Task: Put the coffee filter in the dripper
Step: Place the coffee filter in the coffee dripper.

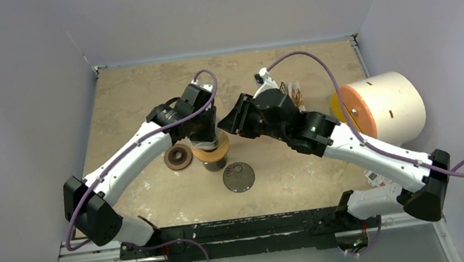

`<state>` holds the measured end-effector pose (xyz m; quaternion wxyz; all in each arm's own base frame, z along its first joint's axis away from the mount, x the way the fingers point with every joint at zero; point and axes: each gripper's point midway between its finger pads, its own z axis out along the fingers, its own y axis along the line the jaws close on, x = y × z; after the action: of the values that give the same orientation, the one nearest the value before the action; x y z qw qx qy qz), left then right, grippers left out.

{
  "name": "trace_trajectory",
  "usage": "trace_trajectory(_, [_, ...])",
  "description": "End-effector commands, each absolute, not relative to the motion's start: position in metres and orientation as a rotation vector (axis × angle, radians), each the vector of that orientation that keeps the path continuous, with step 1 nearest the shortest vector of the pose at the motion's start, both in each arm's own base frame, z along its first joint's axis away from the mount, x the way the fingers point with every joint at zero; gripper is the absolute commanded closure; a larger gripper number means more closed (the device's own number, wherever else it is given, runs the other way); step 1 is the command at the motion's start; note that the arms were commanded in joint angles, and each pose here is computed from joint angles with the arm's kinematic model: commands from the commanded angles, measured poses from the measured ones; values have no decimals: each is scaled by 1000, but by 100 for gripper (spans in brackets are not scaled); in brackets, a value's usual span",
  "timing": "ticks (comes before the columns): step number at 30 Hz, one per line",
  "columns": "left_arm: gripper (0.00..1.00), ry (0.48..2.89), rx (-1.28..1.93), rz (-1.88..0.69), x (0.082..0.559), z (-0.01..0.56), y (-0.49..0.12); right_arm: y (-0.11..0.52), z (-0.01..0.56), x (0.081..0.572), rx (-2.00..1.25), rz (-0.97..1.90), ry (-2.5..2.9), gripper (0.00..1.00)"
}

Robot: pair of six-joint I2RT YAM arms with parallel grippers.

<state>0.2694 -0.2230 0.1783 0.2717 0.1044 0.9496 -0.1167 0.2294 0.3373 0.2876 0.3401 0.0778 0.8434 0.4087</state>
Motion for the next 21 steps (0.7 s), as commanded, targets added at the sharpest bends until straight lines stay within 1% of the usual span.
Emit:
trace_trajectory(1, [71, 2563, 314, -335, 268, 174, -228, 312, 303, 230, 204, 999, 2115, 57])
trace_trajectory(7, [65, 2562, 329, -339, 265, 179, -227, 287, 303, 230, 223, 924, 2078, 54])
trace_trajectory(16, [51, 2575, 367, -340, 260, 180, -226, 278, 298, 230, 227, 894, 2075, 52])
trace_trajectory(21, [50, 2583, 380, -347, 259, 179, -227, 278, 297, 229, 226, 898, 2078, 52])
